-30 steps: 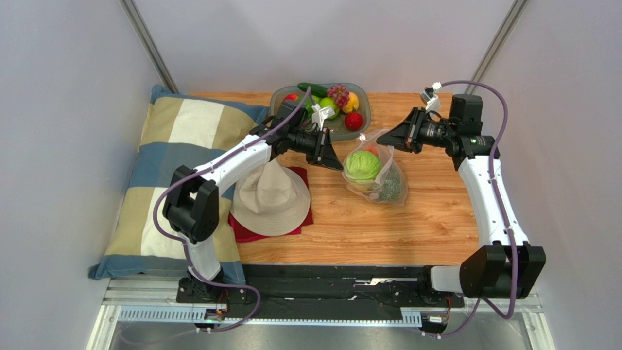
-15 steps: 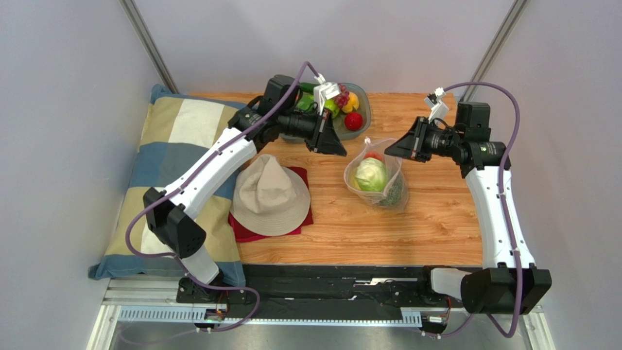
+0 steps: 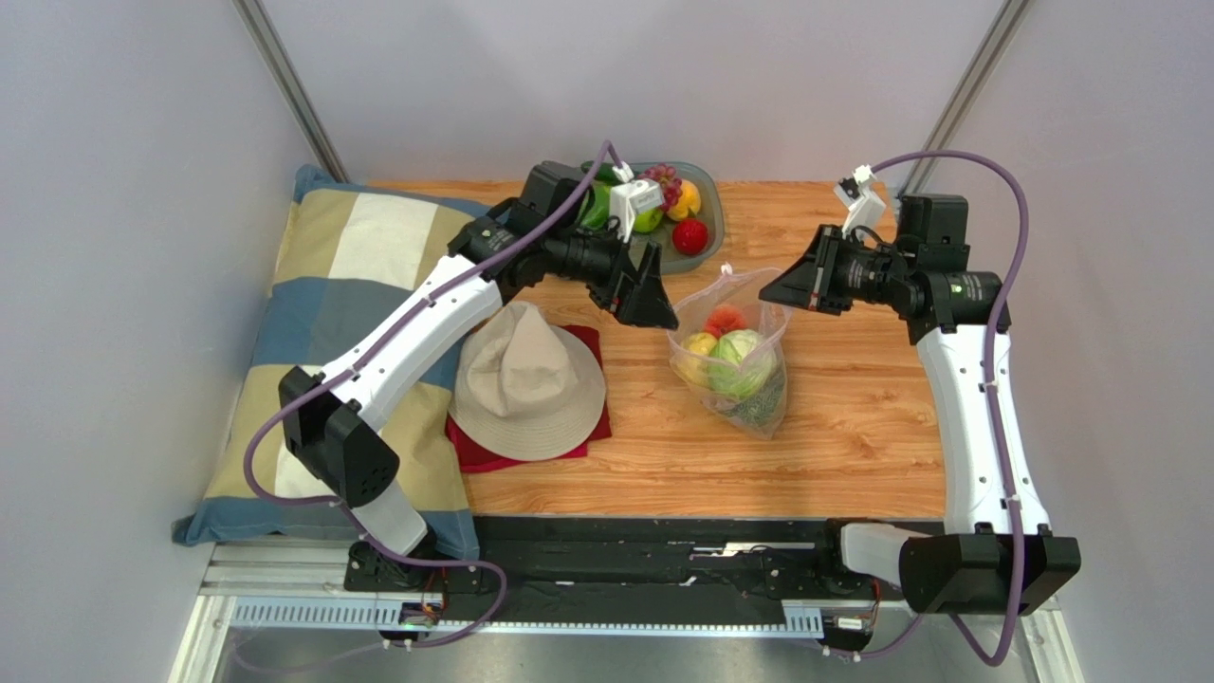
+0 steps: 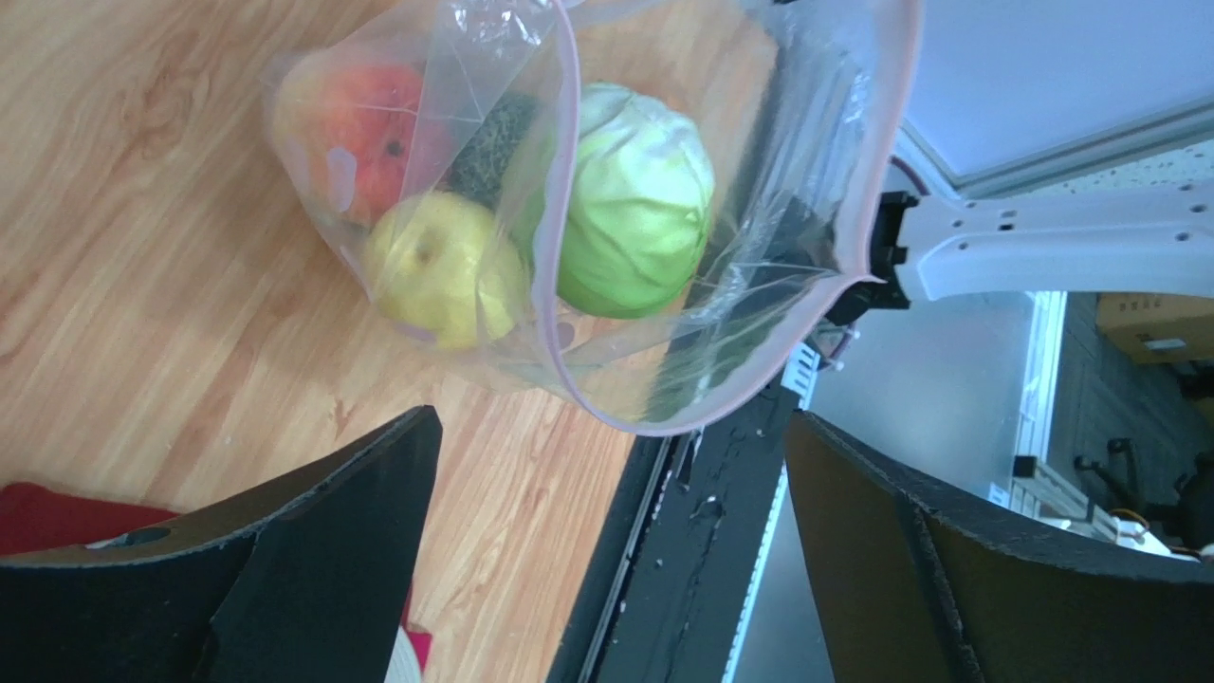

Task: Place the food in the zip-top bag and seal the zipper
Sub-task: Adjust the zipper food storage bag at the center of the board.

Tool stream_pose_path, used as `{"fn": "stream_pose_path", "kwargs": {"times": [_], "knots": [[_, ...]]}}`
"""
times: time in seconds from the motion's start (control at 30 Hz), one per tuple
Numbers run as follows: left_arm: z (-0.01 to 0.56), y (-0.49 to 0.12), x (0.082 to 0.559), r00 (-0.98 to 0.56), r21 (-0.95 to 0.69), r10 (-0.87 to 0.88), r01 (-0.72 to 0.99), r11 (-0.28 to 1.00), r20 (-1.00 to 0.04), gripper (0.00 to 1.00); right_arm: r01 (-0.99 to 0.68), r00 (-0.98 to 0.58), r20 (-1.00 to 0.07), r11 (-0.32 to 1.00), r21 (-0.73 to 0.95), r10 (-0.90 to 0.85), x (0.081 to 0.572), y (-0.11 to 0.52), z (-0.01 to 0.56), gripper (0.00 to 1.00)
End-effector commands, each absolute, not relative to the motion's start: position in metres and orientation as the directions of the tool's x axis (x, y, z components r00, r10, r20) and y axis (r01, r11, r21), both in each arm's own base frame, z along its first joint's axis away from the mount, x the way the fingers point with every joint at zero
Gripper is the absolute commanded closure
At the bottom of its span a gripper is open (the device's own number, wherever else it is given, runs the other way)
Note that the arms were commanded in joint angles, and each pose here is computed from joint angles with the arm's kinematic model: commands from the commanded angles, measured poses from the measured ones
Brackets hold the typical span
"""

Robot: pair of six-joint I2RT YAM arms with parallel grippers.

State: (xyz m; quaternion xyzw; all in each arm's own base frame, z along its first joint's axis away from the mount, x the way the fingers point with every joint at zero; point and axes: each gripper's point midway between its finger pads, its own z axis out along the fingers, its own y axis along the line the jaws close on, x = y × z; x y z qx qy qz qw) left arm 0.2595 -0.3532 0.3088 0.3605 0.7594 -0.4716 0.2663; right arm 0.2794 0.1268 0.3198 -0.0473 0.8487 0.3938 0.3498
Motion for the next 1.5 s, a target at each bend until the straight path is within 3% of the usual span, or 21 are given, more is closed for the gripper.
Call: {"fn": "stream_pose_path", "kwargs": {"times": [0.0,0.07,0.17,0.2,0.27,0.3,0.37,0.47,0.6,0.7,0.77,0.9,1.0,1.03,1.07,1.13,1.17,1.23,1.27,1.3,1.47], "knots": [[0.286,-0.366,0.27,-0.576,-0.467,0.318,0.809,0.358,-0.754,0.01,-0.374,-0.728,-0.648,0.662,0.649,0.223,0.289,0.13,0.33,1.0],[0.279,-0.37,0.27,-0.622,-0.504,0.327,0.776,0.38,-0.711,0.01,-0.377,-0.731,-0.644,0.652,0.658,0.227,0.29,0.131,0.332,1.0],[0.268,-0.378,0.271,-0.659,-0.549,0.342,0.75,0.369,-0.67,0.22,-0.373,-0.735,-0.637,0.646,0.666,0.233,0.288,0.132,0.331,1.0],[0.269,-0.381,0.269,-0.66,-0.563,0.349,0.751,0.345,-0.666,0.45,-0.376,-0.732,-0.639,0.644,0.666,0.234,0.286,0.133,0.333,1.0],[0.284,-0.381,0.268,-0.632,-0.55,0.347,0.775,0.312,-0.693,0.73,-0.369,-0.733,-0.637,0.647,0.667,0.239,0.284,0.132,0.334,1.0],[0.297,-0.38,0.264,-0.614,-0.539,0.337,0.789,0.295,-0.714,0.99,-0.365,-0.736,-0.635,0.652,0.665,0.236,0.282,0.131,0.334,1.0],[0.32,-0.378,0.261,-0.57,-0.507,0.313,0.82,0.264,-0.759,1.0,-0.363,-0.724,-0.652,0.68,0.637,0.225,0.28,0.127,0.333,1.0],[0.344,-0.377,0.255,-0.543,-0.492,0.289,0.839,0.232,-0.789,1.0,-0.351,-0.728,-0.658,0.721,0.597,0.191,0.274,0.12,0.322,0.91],[0.331,-0.378,0.254,-0.56,-0.51,0.335,0.829,0.229,-0.758,1.0,-0.314,-0.734,-0.66,0.781,0.539,0.161,0.277,0.108,0.309,0.58],[0.326,-0.377,0.253,-0.556,-0.511,0.35,0.831,0.22,-0.754,1.0,-0.273,-0.739,-0.657,0.826,0.494,0.149,0.286,0.097,0.303,0.5],[0.327,-0.376,0.251,-0.548,-0.505,0.353,0.836,0.213,-0.758,1.0,-0.261,-0.745,-0.651,0.835,0.485,0.145,0.289,0.094,0.302,0.5],[0.324,-0.376,0.254,-0.547,-0.498,0.356,0.837,0.226,-0.758,1.0,-0.281,-0.752,-0.645,0.816,0.506,0.141,0.29,0.099,0.303,0.67],[0.322,-0.376,0.255,-0.55,-0.499,0.355,0.835,0.231,-0.756,1.0,-0.297,-0.764,-0.629,0.787,0.541,0.144,0.288,0.106,0.303,0.7],[0.322,-0.375,0.257,-0.55,-0.497,0.353,0.835,0.236,-0.757,1.0,-0.304,-0.765,-0.628,0.78,0.547,0.143,0.288,0.108,0.304,0.77],[0.321,-0.374,0.258,-0.552,-0.498,0.352,0.834,0.239,-0.756,1.0,-0.317,-0.765,-0.628,0.768,0.557,0.14,0.286,0.11,0.305,0.98],[0.319,-0.371,0.266,-0.586,-0.521,0.328,0.81,0.271,-0.741,0.77,-0.327,-0.758,-0.637,0.762,0.56,0.143,0.285,0.112,0.31,1.0],[0.325,-0.362,0.288,-0.591,-0.514,0.267,0.801,0.307,-0.761,0.47,-0.337,-0.749,-0.647,0.756,0.561,0.147,0.286,0.113,0.313,1.0],[0.325,-0.348,0.315,-0.624,-0.534,0.18,0.759,0.373,-0.761,0.25,-0.333,-0.745,-0.648,0.754,0.566,0.157,0.287,0.113,0.315,1.0],[0.333,-0.329,0.35,-0.574,-0.472,0.105,0.752,0.461,-0.812,0.07,-0.333,-0.741,-0.653,0.758,0.561,0.158,0.288,0.113,0.315,1.0],[0.333,-0.319,0.366,-0.541,-0.428,0.089,0.745,0.512,-0.836,0.01,-0.327,-0.745,-0.648,0.76,0.562,0.158,0.288,0.112,0.312,1.0],[0.319,-0.267,0.468,-0.279,-0.064,0.164,0.659,0.749,-0.946,0.01,-0.316,-0.751,-0.639,0.758,0.571,0.168,0.291,0.113,0.307,1.0]]}}
